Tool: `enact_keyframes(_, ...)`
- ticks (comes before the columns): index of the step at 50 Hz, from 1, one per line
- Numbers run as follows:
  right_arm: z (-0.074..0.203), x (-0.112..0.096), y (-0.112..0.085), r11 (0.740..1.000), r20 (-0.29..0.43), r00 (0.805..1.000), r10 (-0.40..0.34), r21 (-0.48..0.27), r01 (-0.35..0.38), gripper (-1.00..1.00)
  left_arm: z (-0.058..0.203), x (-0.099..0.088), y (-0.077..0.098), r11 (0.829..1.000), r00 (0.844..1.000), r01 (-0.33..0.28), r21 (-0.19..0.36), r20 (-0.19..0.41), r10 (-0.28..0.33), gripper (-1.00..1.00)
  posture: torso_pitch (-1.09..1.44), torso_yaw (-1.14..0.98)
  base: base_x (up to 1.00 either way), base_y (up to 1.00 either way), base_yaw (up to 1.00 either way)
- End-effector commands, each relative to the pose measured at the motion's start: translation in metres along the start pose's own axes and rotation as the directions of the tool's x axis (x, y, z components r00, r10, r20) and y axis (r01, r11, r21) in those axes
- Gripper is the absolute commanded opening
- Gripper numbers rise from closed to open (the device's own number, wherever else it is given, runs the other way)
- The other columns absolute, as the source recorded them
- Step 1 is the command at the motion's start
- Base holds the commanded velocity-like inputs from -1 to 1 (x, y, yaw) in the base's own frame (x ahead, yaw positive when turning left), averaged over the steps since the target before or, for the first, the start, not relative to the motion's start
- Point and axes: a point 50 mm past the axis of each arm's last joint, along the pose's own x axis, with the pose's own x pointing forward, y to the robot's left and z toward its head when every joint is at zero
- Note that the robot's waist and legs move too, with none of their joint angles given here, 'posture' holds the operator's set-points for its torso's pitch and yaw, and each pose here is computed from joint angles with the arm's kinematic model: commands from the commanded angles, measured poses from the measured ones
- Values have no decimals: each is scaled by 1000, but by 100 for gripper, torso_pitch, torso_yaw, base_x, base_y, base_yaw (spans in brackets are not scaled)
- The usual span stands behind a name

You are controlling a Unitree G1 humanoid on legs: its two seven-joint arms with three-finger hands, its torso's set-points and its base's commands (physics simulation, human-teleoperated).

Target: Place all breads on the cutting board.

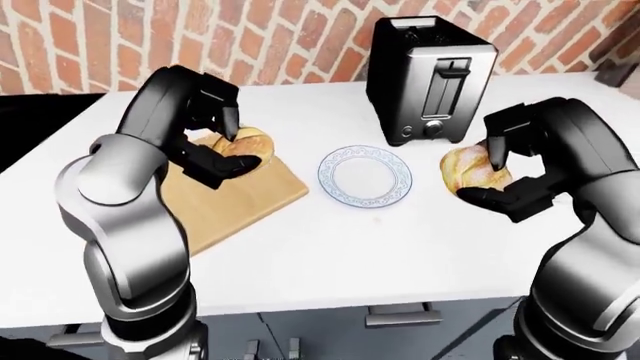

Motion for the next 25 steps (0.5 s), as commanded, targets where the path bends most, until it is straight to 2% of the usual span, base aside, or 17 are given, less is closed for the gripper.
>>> enact_keyframes(1,7,-3,-9,998,36,998,-60,-15,61,-100,14,-3,5,999,997,-30,23,68,28,-98,0,0,0,42,0)
enact_keyframes(12,8,-5,-7,999,39,998,-48,-9,48,-100,15,-4,5,999,997,-27,25,71,26,-100,0,0,0,48,0)
enact_keyframes(21,8,-2,-6,999,42,998,-48,-2,48,-100,13,-3,4,999,997,-23,27,70,21,-100,0,0,0,0,94)
enact_keyframes(25,8,-1,-7,999,43,998,-52,12,51,-100,13,-2,3,999,997,-21,28,70,19,-100,0,0,0,10,0)
